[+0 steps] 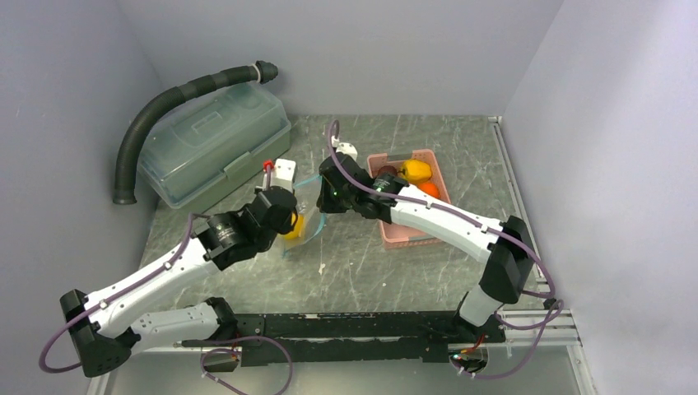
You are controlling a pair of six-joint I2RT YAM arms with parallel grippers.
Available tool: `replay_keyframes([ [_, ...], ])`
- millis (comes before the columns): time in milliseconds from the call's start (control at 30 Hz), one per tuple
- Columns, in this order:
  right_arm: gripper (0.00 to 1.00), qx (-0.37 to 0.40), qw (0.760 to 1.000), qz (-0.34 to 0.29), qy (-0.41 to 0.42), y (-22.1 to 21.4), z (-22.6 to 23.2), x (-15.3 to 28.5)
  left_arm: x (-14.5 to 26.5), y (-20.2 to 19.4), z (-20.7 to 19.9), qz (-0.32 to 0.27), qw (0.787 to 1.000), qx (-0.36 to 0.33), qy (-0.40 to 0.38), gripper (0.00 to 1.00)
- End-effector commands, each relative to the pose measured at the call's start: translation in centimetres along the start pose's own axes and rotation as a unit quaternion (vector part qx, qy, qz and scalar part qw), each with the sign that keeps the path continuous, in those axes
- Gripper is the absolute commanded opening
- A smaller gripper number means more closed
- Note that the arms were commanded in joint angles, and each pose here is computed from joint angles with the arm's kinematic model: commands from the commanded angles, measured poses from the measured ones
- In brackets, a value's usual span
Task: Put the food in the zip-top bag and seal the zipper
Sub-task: Adjust the zipper food storage bag at the center of the board.
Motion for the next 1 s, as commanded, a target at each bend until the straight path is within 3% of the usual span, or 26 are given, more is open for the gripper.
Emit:
replay_keyframes([
  [0, 0.0, -0.008, 0.999, -0.003, 0.045, 1.8, 1.1, 0.4, 1.9, 2.7, 1.0, -0.011, 1.0, 0.007, 0.026, 0.0],
  [267, 0.0, -0.003, 0.996, 0.044, 0.083, 1.8, 2.3, -1.4, 3.6, 4.2, 0.3, 0.034, 0.999, -0.011, 0.012, 0.0],
  [600, 0.01, -0.002, 0.996, 0.081, 0.042, -1.2, -1.5, -3.3, 0.6, 0.1, -0.8, 0.079, 0.996, -0.018, 0.021, 0.0],
  [800, 0.16, 0.004, 0.997, 0.065, 0.037, -0.9, -2.1, -1.6, 0.0, 0.2, -1.0, 0.08, 0.996, -0.022, 0.03, 0.0],
  [867, 0.28, 0.006, 0.997, 0.062, 0.039, -0.7, -2.1, -0.8, 0.1, 0.6, -1.0, 0.076, 0.996, -0.025, 0.032, 0.0],
  [967, 0.36, 0.005, 0.999, 0.038, 0.03, 0.0, -2.5, 0.4, 0.2, 1.1, -1.1, 0.072, 0.997, -0.028, 0.028, 0.0],
])
Point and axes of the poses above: each gripper's point midway between its finger pads, its own x axis back along the fingers, its own z axis along the line the jaws close on, y = z × x, the point moved 3 cm from there along x, back along the fingers, and after that the axes turned 2 degrees about x, right-handed, at the moved point
